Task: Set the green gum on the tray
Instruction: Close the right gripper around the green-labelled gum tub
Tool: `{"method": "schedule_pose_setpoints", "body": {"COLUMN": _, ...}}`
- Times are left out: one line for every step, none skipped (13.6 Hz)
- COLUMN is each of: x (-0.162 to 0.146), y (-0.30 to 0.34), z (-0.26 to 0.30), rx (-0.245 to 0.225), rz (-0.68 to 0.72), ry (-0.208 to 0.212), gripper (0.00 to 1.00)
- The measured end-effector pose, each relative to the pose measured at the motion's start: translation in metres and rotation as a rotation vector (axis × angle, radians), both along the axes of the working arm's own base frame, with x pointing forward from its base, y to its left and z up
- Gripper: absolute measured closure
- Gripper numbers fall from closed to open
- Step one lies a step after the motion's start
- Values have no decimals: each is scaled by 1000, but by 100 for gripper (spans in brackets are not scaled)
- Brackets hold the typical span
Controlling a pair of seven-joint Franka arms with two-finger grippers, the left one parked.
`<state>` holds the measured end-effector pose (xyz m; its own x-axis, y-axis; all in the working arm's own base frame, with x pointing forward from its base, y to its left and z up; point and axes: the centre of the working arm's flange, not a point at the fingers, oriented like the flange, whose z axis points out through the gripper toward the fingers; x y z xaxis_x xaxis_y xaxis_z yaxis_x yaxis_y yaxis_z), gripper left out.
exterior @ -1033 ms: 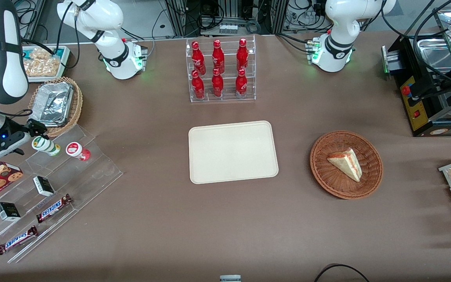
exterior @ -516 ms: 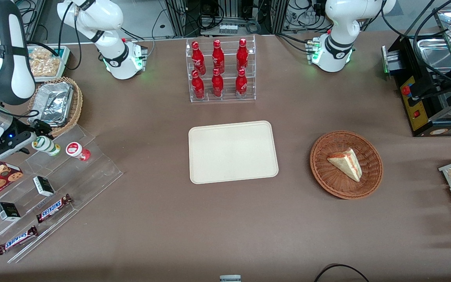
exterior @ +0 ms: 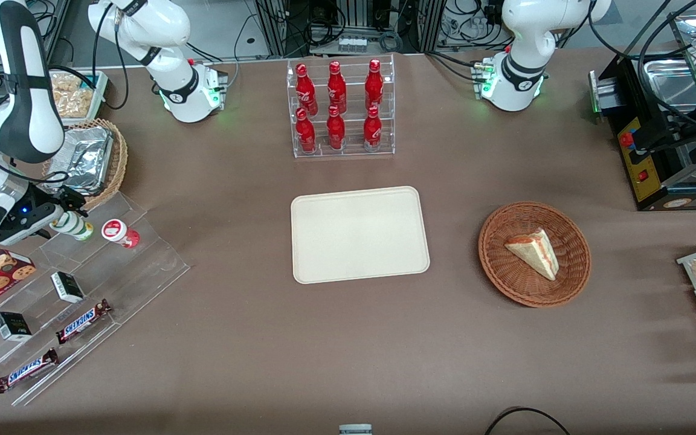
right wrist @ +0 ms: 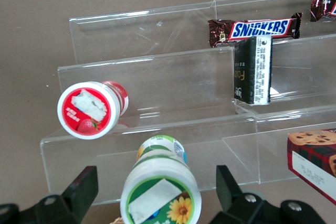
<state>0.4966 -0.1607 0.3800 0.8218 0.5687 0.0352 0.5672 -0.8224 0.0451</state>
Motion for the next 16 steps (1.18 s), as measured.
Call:
{"method": "schedule_pose_setpoints", "body": {"x": 0, "y": -1, "z": 0, "rx": 0, "rz": -1, "ry": -1, "gripper": 0}}
{"method": "schedule_pose_setpoints", "body": {"x": -1, "y": -3, "z": 1, "rx": 0, "rz": -4, "ry": -1, "gripper": 0}}
{"method": "schedule_pose_setpoints", "body": {"x": -2, "y": -6, "z": 1, "rx": 0, "rz": -5, "ry": -1, "gripper": 0}}
{"method": "schedule_pose_setpoints", "body": {"x": -3, "y": -8, "z": 0, "rx": -1, "rz": -7, "ry": -1, "gripper": 0}}
{"method": "schedule_pose_setpoints", "body": {"x": -4, "y": -10, "z": 0, "rx": -1, "rz": -9, "ry": -1, "gripper": 0}}
{"method": "schedule_pose_setpoints", "body": {"x": -4, "y": -11, "z": 0, "rx": -1, "rz": -10, "ry": 0, "gripper": 0}}
{"method": "schedule_pose_setpoints", "body": {"x": -4, "y": -11, "z": 0, "rx": 0, "rz": -10, "ry": 0, "gripper": 0}}
{"method": "schedule_pose_setpoints", "body": {"x": -4, "y": -11, "z": 0, "rx": 0, "rz": -10, "ry": 0, "gripper": 4}}
{"method": "schedule_pose_setpoints", "body": {"x": -4, "y": -11, "z": 0, "rx": 0, "rz": -9, "ry": 1, "gripper": 5}}
{"method": "schedule_pose_setpoints", "body": {"x": -4, "y": -11, "z": 0, "rx": 1, "rz": -10, "ry": 0, "gripper": 12}}
{"method": "schedule_pose_setpoints", "body": {"x": -4, "y": -11, "z": 0, "rx": 6, "rz": -14, "ry": -1, "gripper": 25}}
{"method": "schedule_pose_setpoints", "body": {"x": -4, "y": -10, "z": 0, "rx": 13, "rz": -20, "ry": -3, "gripper": 35}}
{"method": "schedule_pose_setpoints", "body": {"x": -4, "y": -10, "z": 0, "rx": 17, "rz": -22, "ry": -5, "gripper": 41}}
{"method": "schedule_pose_setpoints", "body": {"x": -4, "y": -9, "z": 0, "rx": 18, "rz": -21, "ry": -5, "gripper": 41}}
{"method": "schedule_pose_setpoints", "body": {"x": -3, "y": -8, "z": 2, "rx": 19, "rz": -19, "ry": -6, "gripper": 41}}
{"method": "schedule_pose_setpoints", "body": {"x": -2, "y": -6, "z": 7, "rx": 21, "rz": -15, "ry": -1, "gripper": 41}}
